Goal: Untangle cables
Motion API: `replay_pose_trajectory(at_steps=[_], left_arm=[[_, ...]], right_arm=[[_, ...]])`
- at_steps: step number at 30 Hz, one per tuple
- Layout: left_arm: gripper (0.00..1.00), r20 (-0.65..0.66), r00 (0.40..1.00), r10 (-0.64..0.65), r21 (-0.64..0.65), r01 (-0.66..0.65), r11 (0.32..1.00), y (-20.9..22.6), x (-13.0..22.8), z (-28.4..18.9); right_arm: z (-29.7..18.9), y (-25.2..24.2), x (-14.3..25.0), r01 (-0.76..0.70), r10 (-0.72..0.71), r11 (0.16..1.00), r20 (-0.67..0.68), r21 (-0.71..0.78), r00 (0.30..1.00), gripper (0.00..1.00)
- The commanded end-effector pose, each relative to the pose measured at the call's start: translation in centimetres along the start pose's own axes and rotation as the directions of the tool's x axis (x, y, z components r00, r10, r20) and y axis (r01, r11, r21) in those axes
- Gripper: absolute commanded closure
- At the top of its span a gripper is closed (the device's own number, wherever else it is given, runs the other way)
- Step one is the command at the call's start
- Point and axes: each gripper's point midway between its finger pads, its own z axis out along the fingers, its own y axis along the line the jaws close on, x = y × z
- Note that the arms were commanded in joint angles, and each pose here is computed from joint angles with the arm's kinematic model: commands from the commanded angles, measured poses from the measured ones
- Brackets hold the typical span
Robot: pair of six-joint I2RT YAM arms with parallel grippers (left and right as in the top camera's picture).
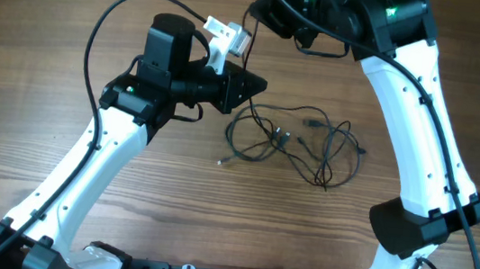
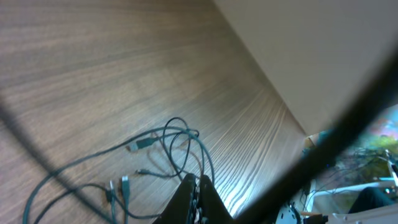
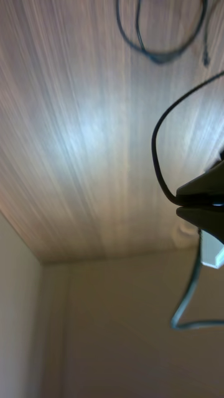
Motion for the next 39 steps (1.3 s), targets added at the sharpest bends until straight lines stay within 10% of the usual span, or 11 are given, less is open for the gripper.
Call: replay_pose_trajectory(at_steps=[1,5,7,15,22,39], left_arm=[[0.96,-0.008,0.997,-0.074,-0.075,0.073,0.994,1.6,0.5,0.2],[0.96,0.006,0.984,-0.179,-0.150,0.178,0.972,2.9,0.8,0.0],[0.96,0.020,0.974,-0.225,-0.149,0.225,0.963,2.9,0.6,-0.1],[0.96,0.149,0.905,-0.399,0.210,0.365,0.907,-3.8,-6.7,-4.6],[0.96,0.387,0.860,-0.333,0.506,0.104,0.856,-12.5,-14.4,-11.9],[0.96,0.625,0.479,-0.616,0.701,0.003,0.713,-14.2,-21.8,-21.4]], right_arm=[[-0.6,-1.9,-2.1,-0.010,-0.006,0.993,0.135,0.115,0.991,0.84],[-1.7,-5.4,-3.7,-0.065,0.014,0.967,0.206,0.246,0.978,0.17],[-2.6,-7.4,-4.3,-0.070,-0.001,0.947,0.220,0.315,0.976,0.00],[-7.7,-15.8,-5.9,-0.133,0.048,0.853,0.177,0.504,0.983,0.00],[-9.6,-18.6,-6.0,0.026,-0.069,0.818,0.054,0.575,0.996,0.00],[-5.5,-19.2,-2.2,0.227,-0.136,0.867,-0.229,0.443,0.964,0.00]])
